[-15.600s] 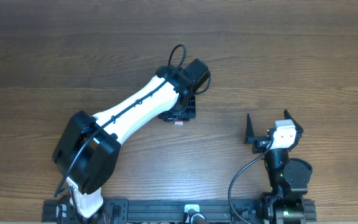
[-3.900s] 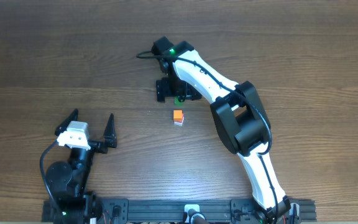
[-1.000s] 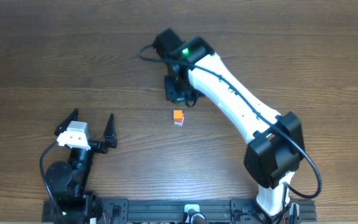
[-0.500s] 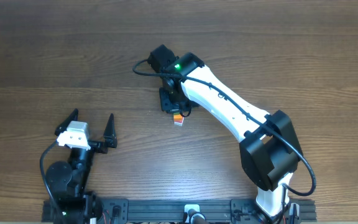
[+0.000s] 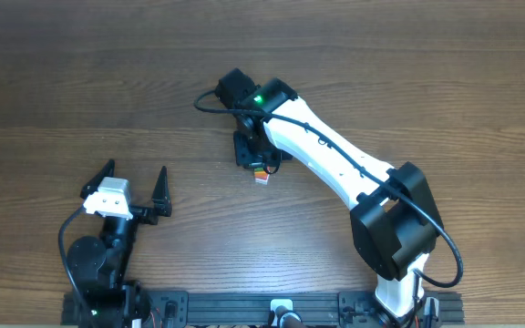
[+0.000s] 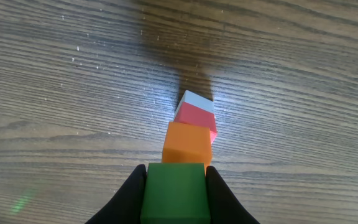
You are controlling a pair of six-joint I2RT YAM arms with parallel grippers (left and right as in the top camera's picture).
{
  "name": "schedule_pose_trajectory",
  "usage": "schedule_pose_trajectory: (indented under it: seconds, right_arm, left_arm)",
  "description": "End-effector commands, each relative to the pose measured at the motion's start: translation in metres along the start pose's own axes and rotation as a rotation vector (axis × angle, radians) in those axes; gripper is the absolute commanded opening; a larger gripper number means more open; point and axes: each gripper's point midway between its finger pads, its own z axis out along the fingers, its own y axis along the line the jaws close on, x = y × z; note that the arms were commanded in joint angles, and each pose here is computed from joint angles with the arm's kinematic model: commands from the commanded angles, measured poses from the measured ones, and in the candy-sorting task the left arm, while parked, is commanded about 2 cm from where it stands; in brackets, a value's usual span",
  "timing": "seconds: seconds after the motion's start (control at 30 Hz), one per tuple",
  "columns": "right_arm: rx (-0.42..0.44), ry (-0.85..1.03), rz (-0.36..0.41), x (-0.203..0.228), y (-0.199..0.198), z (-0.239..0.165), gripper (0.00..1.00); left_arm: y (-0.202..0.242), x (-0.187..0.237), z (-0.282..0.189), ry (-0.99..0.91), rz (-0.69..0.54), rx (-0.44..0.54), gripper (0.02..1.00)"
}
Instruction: Stack Cubes
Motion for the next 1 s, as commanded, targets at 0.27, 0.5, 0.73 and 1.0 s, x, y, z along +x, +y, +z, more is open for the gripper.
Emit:
schedule_pose_trajectory:
  seconds: [0.27, 0.5, 0.73, 1.0]
  right_arm:
    - [0.013, -0.047, 0.004, -0.0006, -0.0021, -0.0088, 0.009]
    - [0.016, -0.048, 0.003, -0.0008, -0.0026, -0.0067, 0.009]
    - [0.014, -0.050, -0.001, -0.0007, -0.0008, -0.0063, 0.012]
    - [0.014, -0.050, -0.007, 0.0004, 0.0012, -0.0055, 0.009]
  left_arm:
    - [-0.0006, 0.0016, 0.0000, 0.001, 0.014, 0.006, 0.996]
    - [-0.0006, 0.0016, 0.0000, 0.001, 0.014, 0.006, 1.000]
    - [-0.0006, 0.0016, 0.0000, 0.001, 0.014, 0.006, 1.000]
    - [-0.0006, 0.0016, 0.0000, 0.001, 0.014, 0.006, 1.000]
